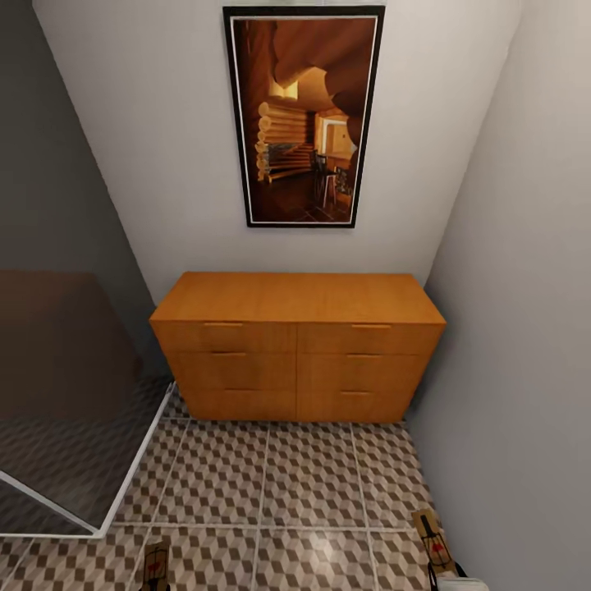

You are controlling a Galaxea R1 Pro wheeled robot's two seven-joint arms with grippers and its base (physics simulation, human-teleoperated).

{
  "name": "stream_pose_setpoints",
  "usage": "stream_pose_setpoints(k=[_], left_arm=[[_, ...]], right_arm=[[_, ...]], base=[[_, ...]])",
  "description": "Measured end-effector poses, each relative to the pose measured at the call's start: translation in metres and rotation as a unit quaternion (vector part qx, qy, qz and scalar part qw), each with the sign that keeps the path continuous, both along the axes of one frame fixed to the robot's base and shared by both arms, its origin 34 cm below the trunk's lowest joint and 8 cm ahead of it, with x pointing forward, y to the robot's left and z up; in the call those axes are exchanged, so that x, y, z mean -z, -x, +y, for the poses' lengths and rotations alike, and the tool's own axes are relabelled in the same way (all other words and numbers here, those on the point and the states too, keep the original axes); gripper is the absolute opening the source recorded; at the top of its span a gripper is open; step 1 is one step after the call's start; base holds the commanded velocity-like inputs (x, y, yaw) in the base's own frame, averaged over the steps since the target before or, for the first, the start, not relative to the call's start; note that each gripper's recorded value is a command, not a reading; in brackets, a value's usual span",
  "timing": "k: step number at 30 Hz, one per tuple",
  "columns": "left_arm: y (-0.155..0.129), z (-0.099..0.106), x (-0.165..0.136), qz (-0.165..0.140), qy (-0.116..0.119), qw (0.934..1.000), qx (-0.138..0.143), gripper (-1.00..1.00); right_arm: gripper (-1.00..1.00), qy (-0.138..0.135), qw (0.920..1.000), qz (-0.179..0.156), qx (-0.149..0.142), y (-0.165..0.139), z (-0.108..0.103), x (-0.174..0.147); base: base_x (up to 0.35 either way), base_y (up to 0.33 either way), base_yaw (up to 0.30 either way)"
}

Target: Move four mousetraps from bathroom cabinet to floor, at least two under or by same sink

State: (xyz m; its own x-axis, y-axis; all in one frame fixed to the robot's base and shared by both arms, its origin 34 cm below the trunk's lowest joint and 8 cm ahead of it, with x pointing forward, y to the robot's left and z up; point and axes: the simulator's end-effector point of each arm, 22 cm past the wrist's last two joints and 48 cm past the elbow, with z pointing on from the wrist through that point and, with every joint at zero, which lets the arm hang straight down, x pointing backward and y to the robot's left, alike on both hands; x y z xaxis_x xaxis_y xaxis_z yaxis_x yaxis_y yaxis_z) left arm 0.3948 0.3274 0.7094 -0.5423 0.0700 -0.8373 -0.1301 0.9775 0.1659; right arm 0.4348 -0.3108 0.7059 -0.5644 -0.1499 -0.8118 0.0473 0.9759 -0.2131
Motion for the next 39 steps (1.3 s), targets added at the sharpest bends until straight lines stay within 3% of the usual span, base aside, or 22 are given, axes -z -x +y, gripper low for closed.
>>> stream_pose_setpoints(k=[39], left_arm=[[-0.018,0.000,-0.019,-0.032,0.000,0.9995,0.000,-1.00]], right_arm=[[-1.00,-0.001,0.9995,-0.031,0.001,-0.018,0.002,-0.021]], base=[[0.000,0.000,0.000]])
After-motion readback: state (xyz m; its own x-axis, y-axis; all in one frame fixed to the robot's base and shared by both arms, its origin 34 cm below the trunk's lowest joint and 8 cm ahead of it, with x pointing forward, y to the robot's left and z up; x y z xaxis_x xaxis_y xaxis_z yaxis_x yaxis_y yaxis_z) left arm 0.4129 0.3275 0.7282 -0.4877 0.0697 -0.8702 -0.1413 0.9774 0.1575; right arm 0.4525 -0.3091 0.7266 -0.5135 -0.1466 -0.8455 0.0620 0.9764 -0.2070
